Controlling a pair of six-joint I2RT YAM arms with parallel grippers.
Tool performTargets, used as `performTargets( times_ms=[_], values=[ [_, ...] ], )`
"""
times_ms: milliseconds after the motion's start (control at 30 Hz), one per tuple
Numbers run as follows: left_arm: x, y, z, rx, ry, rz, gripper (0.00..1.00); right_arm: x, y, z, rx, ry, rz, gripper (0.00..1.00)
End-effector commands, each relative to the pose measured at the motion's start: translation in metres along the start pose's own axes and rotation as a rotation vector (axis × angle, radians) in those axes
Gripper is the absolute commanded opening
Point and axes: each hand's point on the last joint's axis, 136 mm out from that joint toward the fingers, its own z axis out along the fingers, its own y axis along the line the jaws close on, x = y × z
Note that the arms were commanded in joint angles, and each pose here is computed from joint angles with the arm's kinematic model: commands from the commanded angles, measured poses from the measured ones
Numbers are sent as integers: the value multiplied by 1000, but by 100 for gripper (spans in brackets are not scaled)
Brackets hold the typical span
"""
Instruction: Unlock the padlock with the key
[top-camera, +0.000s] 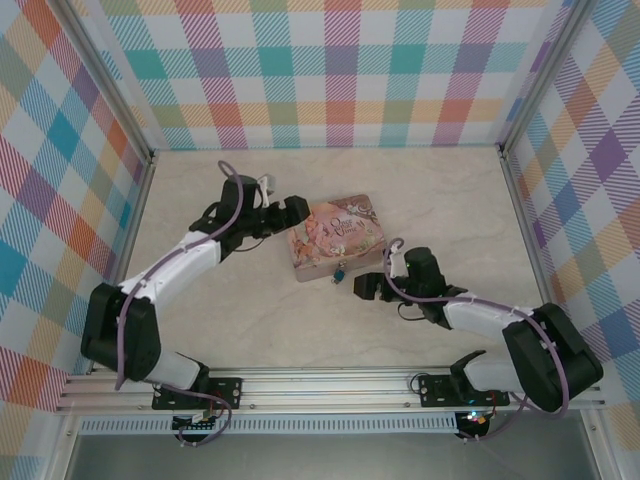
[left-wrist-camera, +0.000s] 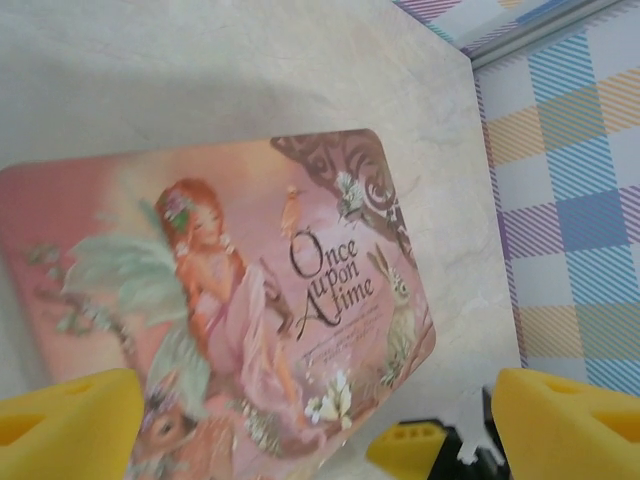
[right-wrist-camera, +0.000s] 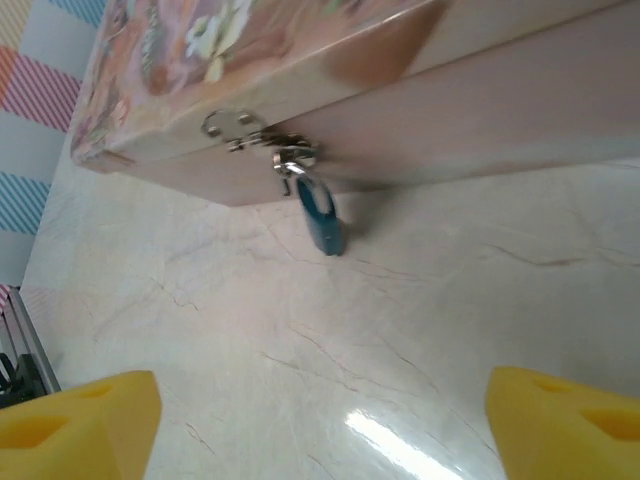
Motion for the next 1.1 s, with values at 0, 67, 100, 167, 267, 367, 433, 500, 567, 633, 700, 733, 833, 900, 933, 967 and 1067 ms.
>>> performTargets(
  times_ms=[0,67,100,167,267,367,433,500,567,633,700,733,833,900,933,967,1067],
  values=[
    [-7,-25,13,68,23,47,89,-35,19,5,-54,-184,-19,79],
    [-6,-31,23,83,40,55,89,-35,18,11,-54,-197,-12,75],
    [-6,-33,27,84,47,57,89,-36,19,14,-57,-205,-11,73],
    [-5,-36,35,94,60,59,89,-35,20,20,-62,-212,-5,71],
    [-4,-39,43,106,81,62,89,-31,20,32,-56,-205,14,66],
    [-5,-41,49,113,93,65,89,-24,16,43,-51,-196,42,61],
    [-4,-40,52,116,101,66,88,-23,14,49,-53,-196,60,57],
    [-3,-40,55,119,109,67,88,-23,11,51,-40,-195,70,55],
    [-2,-39,58,119,118,65,88,-24,10,53,-22,-190,76,53],
    [-1,-37,62,120,128,62,87,-23,9,55,-12,-183,79,50],
    [0,-37,65,121,135,59,87,-21,7,58,-7,-178,89,48],
    [0,-36,66,120,136,59,87,-21,6,59,-5,-180,93,47],
    [0,-34,69,114,137,57,87,-21,4,61,-1,-180,109,45],
    [0,-33,70,113,137,57,87,-21,3,63,-1,-179,118,43],
    [0,-33,71,112,138,56,87,-21,2,64,0,-179,124,42],
    [0,-33,71,110,140,54,87,-21,2,65,1,-179,128,41],
    [1,-31,73,109,144,50,86,-21,2,69,-5,-173,133,39]
  ],
)
